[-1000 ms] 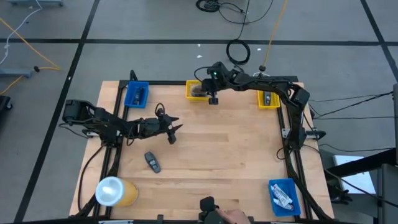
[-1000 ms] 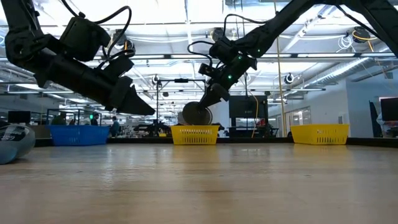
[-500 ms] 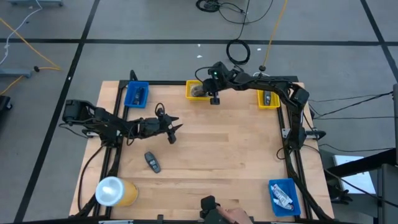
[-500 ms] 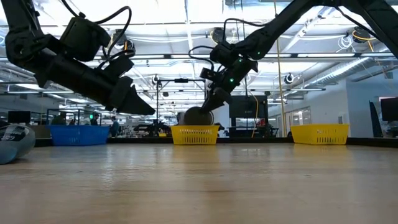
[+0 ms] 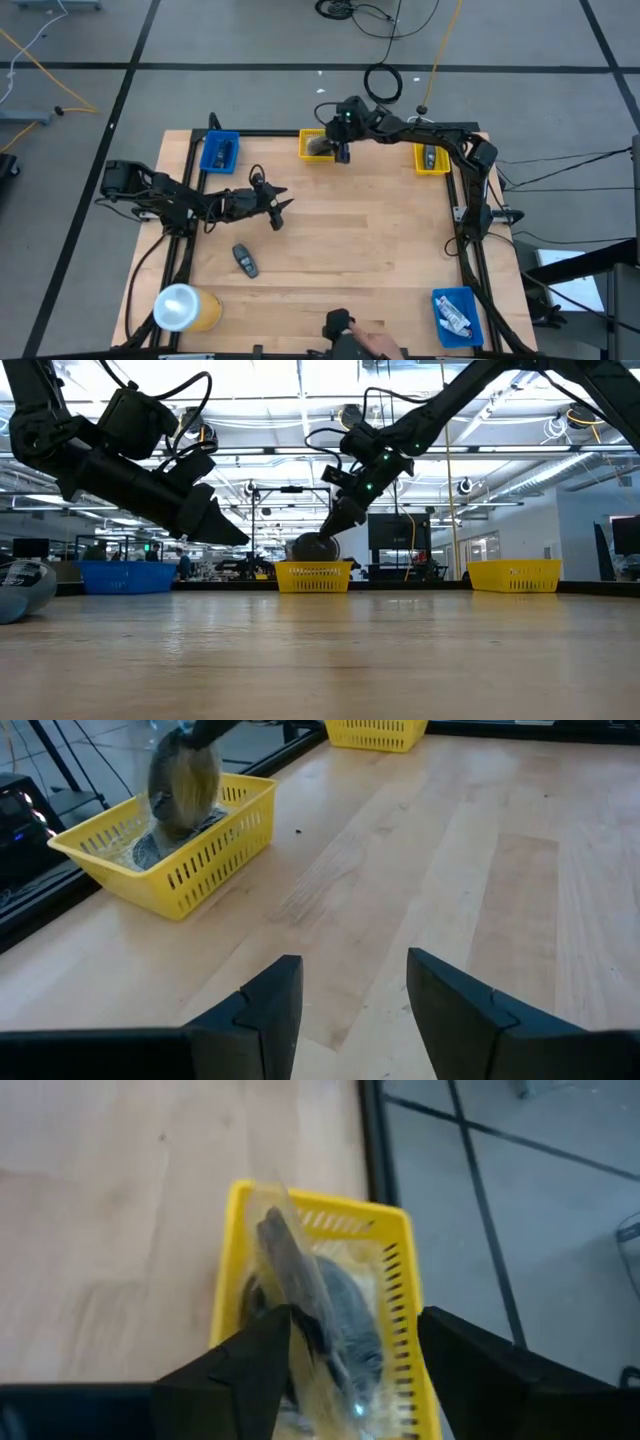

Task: Pick & Place Travel size toiletries
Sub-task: Put the hairbrush into the left yellow bin

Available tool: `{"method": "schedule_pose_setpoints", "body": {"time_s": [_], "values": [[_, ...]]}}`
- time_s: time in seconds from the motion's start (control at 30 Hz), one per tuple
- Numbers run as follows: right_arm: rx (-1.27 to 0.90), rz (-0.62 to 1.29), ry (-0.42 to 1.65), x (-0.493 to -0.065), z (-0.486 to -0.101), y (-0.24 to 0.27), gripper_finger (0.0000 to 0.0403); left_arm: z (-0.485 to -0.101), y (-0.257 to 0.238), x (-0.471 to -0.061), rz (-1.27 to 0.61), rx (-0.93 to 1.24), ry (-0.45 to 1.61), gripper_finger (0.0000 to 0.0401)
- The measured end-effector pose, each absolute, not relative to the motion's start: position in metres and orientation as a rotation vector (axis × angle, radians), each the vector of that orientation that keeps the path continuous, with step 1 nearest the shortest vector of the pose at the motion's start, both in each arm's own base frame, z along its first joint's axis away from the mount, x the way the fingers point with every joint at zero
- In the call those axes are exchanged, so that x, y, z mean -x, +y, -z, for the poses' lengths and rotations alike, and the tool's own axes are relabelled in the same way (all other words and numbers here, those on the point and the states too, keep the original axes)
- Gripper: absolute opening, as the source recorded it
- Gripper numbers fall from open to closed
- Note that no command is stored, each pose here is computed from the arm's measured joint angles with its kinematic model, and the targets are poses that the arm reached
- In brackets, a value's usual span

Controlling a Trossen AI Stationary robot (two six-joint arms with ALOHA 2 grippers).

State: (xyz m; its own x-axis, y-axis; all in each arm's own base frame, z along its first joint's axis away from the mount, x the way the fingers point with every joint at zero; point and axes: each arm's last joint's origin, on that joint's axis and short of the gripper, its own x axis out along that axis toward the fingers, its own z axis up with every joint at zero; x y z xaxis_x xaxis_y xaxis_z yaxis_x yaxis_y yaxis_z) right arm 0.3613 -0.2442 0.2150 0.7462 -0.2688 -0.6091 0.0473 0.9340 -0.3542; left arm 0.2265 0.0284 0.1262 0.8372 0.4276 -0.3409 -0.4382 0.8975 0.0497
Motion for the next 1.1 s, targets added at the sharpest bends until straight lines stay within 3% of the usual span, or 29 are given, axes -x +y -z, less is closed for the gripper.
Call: {"method": "schedule_pose_setpoints", "body": {"time_s": [0.17, 0.3, 0.63, 0.7, 0.93, 1.1], "values": [[0.284, 0.215, 0.664, -0.363, -0.219, -0.246, 0.0220, -0.126, 0.028, -0.226, -0.458, 0.031, 0.354, 0.0179], [0.253, 0.284, 0.702, -0.361, -0.217, -0.247, 0.0194, -0.126, 0.028, -0.226, -0.458, 0.030, 0.354, 0.0179], [0.194, 0.341, 0.724, -0.356, -0.208, -0.248, 0.0025, -0.126, 0.028, -0.226, -0.458, 0.032, 0.354, 0.0180], [0.191, 0.339, 0.733, -0.355, -0.205, -0.248, 0.0007, -0.126, 0.028, -0.226, -0.459, 0.034, 0.354, 0.0179], [0.174, 0.340, 0.729, -0.355, -0.205, -0.248, 0.0047, -0.126, 0.028, -0.226, -0.459, 0.035, 0.353, 0.0179], [0.163, 0.342, 0.750, -0.354, -0.203, -0.247, 0.0106, -0.126, 0.028, -0.226, -0.459, 0.036, 0.353, 0.0180]]}}
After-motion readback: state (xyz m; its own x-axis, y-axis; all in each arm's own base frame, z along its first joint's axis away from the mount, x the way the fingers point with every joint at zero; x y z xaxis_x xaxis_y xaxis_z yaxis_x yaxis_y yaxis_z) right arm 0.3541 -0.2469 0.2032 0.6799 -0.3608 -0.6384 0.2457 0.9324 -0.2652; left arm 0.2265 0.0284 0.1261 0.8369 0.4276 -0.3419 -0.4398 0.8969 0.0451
